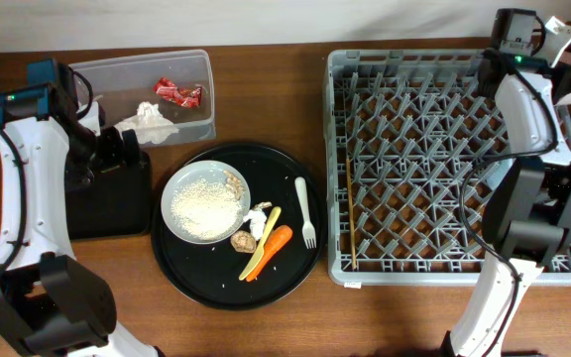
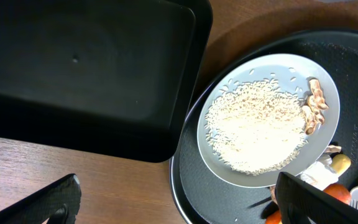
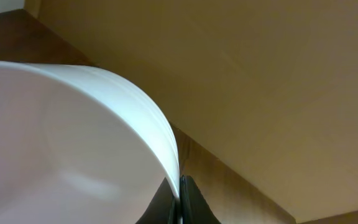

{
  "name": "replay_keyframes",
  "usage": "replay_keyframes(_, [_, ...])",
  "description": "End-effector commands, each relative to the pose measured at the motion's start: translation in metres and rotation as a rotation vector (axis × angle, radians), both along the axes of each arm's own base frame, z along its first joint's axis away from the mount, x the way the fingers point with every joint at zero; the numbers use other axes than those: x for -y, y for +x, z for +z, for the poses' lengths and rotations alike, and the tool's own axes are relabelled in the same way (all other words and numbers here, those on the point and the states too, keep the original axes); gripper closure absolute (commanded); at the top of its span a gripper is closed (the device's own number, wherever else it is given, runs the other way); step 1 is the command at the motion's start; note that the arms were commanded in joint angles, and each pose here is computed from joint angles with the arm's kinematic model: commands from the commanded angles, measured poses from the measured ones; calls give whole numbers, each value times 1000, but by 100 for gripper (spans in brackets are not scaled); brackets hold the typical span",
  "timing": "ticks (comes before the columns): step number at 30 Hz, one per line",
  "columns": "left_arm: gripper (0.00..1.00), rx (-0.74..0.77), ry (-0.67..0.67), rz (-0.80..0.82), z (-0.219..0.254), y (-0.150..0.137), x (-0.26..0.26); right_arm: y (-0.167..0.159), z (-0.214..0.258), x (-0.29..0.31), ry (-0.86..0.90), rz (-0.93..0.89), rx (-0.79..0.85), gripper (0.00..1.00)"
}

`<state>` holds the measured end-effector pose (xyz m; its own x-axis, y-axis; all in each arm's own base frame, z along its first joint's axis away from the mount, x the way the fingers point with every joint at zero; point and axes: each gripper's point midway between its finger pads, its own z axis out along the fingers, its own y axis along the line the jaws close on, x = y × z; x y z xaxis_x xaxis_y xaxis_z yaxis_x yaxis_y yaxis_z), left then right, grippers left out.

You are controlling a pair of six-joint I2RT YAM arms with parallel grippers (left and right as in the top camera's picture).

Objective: Sort waste into correct bins and load items into the dishwasher rack

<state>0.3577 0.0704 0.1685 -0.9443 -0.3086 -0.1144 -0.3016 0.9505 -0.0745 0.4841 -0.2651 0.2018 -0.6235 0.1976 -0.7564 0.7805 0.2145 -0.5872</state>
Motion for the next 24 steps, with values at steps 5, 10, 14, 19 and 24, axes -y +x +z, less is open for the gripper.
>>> replay_keyframes(5, [1,-2,-12,5,-1,0,2,18,-39,-26,67,90,-80,96])
replay_keyframes(10, [1,-1,-12,5,-1,0,2,13,-61,-36,87,110,-140,96])
replay_keyframes(14, [1,-1,-12,5,-1,0,2,16,-65,-62,91,157,-199,95])
replay_keyframes(19, [1,7,-10,4,-1,2,2,11,-92,-113,226,266,-314,31])
replay_keyframes(24, [1,6,-11,4,-1,2,2,-2,-15,-146,403,385,-118,23])
